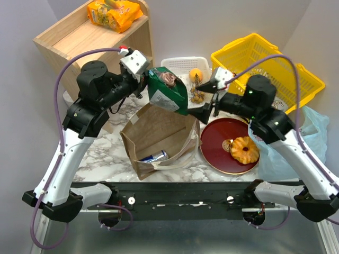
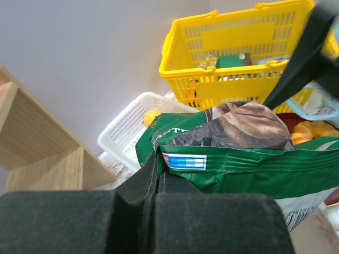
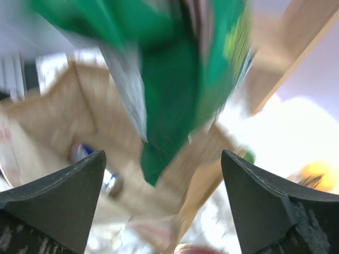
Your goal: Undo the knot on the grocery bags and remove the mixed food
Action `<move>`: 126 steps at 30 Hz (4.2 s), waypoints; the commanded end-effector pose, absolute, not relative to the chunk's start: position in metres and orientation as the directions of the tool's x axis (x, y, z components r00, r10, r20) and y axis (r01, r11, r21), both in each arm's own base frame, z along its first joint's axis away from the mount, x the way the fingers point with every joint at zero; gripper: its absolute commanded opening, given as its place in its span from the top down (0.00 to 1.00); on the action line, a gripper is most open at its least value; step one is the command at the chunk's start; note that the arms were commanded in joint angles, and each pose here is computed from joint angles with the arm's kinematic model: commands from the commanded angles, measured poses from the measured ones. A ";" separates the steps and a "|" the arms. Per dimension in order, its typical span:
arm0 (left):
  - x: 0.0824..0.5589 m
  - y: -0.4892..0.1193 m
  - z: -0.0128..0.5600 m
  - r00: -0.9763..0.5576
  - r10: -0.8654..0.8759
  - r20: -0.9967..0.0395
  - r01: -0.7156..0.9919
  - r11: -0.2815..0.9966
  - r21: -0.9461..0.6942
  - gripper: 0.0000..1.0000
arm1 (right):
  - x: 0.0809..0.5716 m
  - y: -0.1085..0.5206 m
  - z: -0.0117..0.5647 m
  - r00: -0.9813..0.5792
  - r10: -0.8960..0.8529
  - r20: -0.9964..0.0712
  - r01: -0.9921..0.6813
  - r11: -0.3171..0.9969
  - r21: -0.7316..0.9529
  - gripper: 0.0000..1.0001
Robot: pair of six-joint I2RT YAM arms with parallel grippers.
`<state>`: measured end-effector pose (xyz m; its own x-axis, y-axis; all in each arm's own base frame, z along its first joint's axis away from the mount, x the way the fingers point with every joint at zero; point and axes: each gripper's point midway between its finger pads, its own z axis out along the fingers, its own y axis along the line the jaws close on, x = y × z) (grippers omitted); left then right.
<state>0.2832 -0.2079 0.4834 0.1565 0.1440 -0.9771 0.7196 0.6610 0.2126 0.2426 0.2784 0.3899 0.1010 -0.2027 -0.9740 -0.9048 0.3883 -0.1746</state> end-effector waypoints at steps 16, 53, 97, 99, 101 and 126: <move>0.312 -0.197 0.493 0.172 0.147 -0.974 0.622 0.750 0.223 1.00 | 0.231 0.323 0.458 0.204 -0.129 -0.970 -0.952 0.205 -0.227 0.27; 0.313 -0.149 0.485 0.277 0.610 -0.742 0.477 0.583 0.658 1.00 | 0.347 0.222 0.510 0.597 -0.652 -0.468 -0.349 0.315 -0.883 1.00; 0.403 -0.049 0.453 0.054 0.924 -0.378 0.081 0.373 0.924 1.00 | 0.543 0.433 0.438 0.609 -0.146 -0.779 -0.497 0.696 -0.519 1.00; 0.395 -0.047 0.442 0.060 0.937 -0.343 0.090 0.337 0.937 1.00 | 0.551 0.441 0.412 0.581 -0.154 -0.799 -0.517 0.689 -0.508 0.99; 0.393 -0.048 0.413 0.057 0.950 -0.308 0.136 0.298 0.945 1.00 | 0.553 0.446 0.399 0.562 -0.153 -0.813 -0.530 0.687 -0.496 1.00; 0.410 -0.033 0.461 0.053 0.978 -0.202 -0.062 0.205 0.977 1.00 | 0.539 0.489 0.380 0.572 -0.020 -0.820 -0.562 0.719 -0.410 1.00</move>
<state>0.4406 -0.0449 0.4554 0.0433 0.9595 -0.2784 -0.0184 0.2794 0.9600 0.5374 0.4651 0.4241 0.6168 -0.0052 -0.7871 -0.5350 0.7307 -0.4240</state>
